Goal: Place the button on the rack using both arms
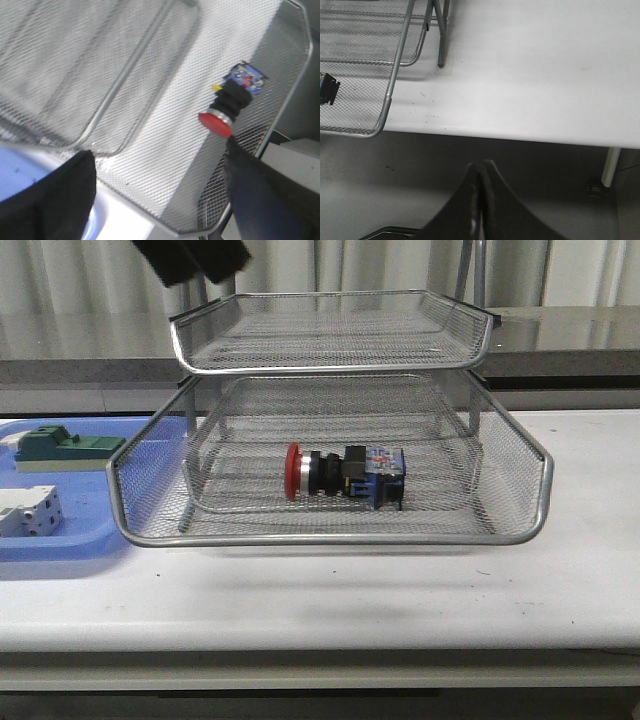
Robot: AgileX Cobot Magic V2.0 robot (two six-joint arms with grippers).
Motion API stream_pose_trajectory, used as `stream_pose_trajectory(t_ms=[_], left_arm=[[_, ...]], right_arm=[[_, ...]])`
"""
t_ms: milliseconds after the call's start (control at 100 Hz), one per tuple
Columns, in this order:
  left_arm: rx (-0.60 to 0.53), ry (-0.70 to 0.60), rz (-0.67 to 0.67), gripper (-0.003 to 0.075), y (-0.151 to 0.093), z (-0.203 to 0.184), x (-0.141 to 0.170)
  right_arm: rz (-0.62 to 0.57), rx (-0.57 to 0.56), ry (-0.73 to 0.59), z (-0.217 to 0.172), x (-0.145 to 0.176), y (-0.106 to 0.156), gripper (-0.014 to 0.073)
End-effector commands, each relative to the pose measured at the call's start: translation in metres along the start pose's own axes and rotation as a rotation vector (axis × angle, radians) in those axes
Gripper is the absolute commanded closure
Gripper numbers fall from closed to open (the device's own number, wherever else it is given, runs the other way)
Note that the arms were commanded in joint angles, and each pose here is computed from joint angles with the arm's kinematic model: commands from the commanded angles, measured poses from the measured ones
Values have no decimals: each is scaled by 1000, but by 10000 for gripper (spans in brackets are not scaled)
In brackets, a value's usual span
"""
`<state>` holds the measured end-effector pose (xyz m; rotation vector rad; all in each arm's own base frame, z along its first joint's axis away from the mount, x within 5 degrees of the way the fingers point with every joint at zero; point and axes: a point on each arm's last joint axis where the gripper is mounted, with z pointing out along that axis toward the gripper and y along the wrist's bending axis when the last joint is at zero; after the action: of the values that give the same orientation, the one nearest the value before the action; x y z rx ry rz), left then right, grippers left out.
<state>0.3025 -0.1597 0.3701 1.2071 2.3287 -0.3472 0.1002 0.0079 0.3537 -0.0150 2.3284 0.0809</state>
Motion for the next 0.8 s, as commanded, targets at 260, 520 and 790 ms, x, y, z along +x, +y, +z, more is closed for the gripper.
stream_pose_trajectory(t_ms=[260, 520, 790], left_arm=[[-288, -311, -262, 248, 18, -75, 72], [-518, -530, -356, 248, -8, -76, 138], [-642, -716, -451, 248, -51, -54, 208]], right_arm=[[-6, 3, -85, -8, -11, 0, 666], [-6, 3, -85, -8, -11, 0, 666], [-6, 3, -85, -8, -11, 0, 666]])
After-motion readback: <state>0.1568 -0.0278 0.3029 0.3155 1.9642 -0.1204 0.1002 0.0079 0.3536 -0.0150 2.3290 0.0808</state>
